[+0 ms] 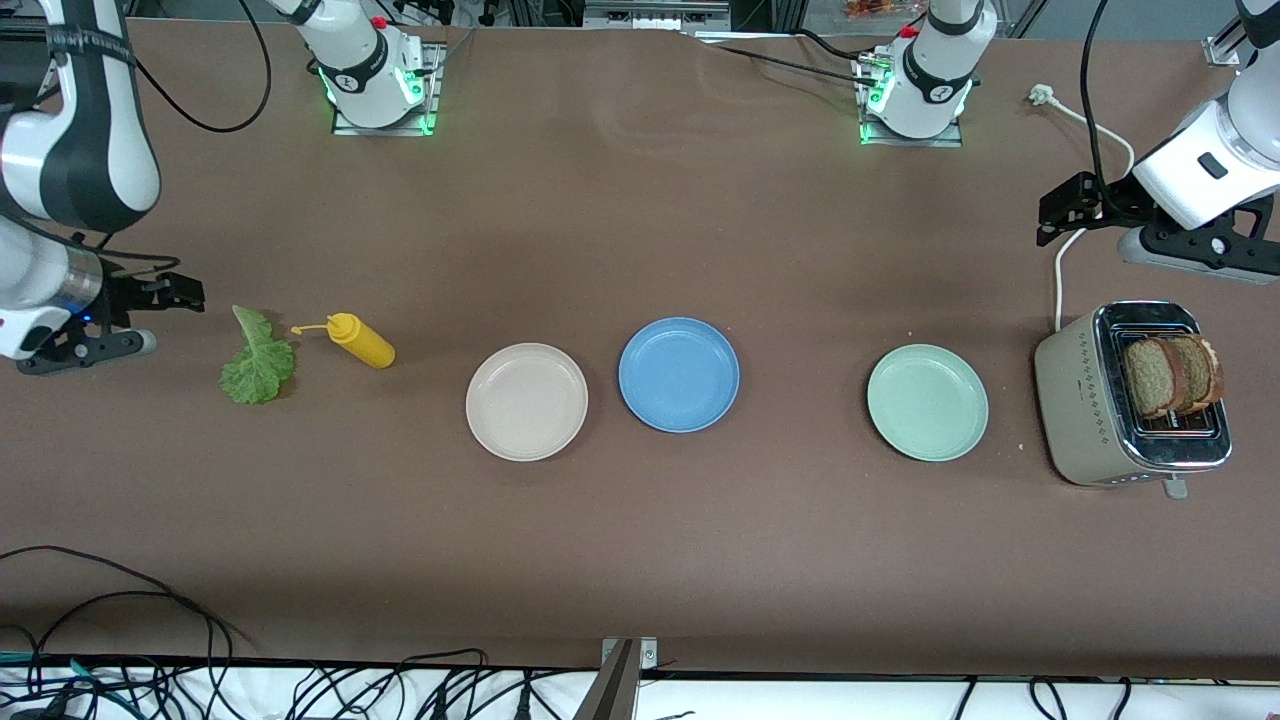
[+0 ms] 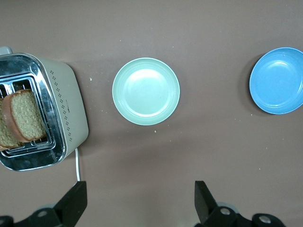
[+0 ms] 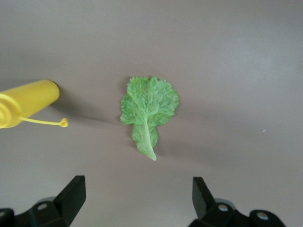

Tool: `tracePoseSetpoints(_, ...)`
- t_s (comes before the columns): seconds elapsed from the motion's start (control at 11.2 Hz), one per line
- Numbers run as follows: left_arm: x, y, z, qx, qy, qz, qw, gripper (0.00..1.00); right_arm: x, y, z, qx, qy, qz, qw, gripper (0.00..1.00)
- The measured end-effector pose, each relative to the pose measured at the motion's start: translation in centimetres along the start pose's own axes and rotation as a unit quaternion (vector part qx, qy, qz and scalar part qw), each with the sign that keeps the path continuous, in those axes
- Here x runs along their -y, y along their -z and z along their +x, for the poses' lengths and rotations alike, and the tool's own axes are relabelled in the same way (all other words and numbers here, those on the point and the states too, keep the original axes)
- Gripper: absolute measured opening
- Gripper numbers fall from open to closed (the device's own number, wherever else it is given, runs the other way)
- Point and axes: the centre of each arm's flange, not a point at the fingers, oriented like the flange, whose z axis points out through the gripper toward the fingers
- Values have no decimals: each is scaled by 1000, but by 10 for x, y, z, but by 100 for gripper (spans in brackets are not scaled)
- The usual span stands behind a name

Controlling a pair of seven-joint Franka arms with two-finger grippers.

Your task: Make sandwich in blue plate with both arms

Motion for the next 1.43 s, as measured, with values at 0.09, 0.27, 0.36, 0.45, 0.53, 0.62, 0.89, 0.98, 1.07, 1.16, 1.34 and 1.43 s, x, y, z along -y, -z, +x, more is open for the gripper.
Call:
tracePoseSetpoints(0.09, 0, 0, 0, 0, 0, 0, 1000, 100, 5, 19, -4, -11, -1, -2, 1000, 100)
tracePoseSetpoints(0.27, 0, 0, 0, 0, 0, 0, 1000, 100, 16, 53, -14, -15, -20, 5, 1000, 100)
tracePoseSetpoints(0.36, 0, 0, 0, 0, 0, 0, 1000, 100, 20, 65, -17, -13, -31, 17, 999, 100)
tracePoseSetpoints(0.45, 0, 0, 0, 0, 0, 0, 1000, 100, 22, 74, -19, -13, -41, 25, 999, 100)
tracePoseSetpoints(0.53, 0, 0, 0, 0, 0, 0, 1000, 100, 25, 82, -19, -16, -46, 28, 998, 100)
tracePoseSetpoints(0.62, 0, 0, 0, 0, 0, 0, 1000, 100, 30, 87, -19, -19, -54, 31, 998, 100)
tracePoseSetpoints(0.89, 0, 0, 0, 0, 0, 0, 1000, 100, 40, 94, -22, -18, -71, 47, 996, 100)
tracePoseSetpoints(0.98, 0, 0, 0, 0, 0, 0, 1000, 100, 40, 95, -23, -19, -72, 47, 996, 100)
tracePoseSetpoints(1.07, 0, 0, 0, 0, 0, 0, 1000, 100, 41, 96, -23, -19, -72, 47, 996, 100)
tracePoseSetpoints(1.16, 0, 0, 0, 0, 0, 0, 1000, 100, 42, 97, -24, -19, -70, 47, 996, 100)
tracePoseSetpoints(1.34, 0, 0, 0, 0, 0, 0, 1000, 100, 47, 100, -24, -19, -67, 47, 996, 100)
tracePoseSetpoints(1.43, 2, 0, 0, 1, 1, 0, 1000, 100, 48, 100, -24, -19, -67, 47, 996, 100)
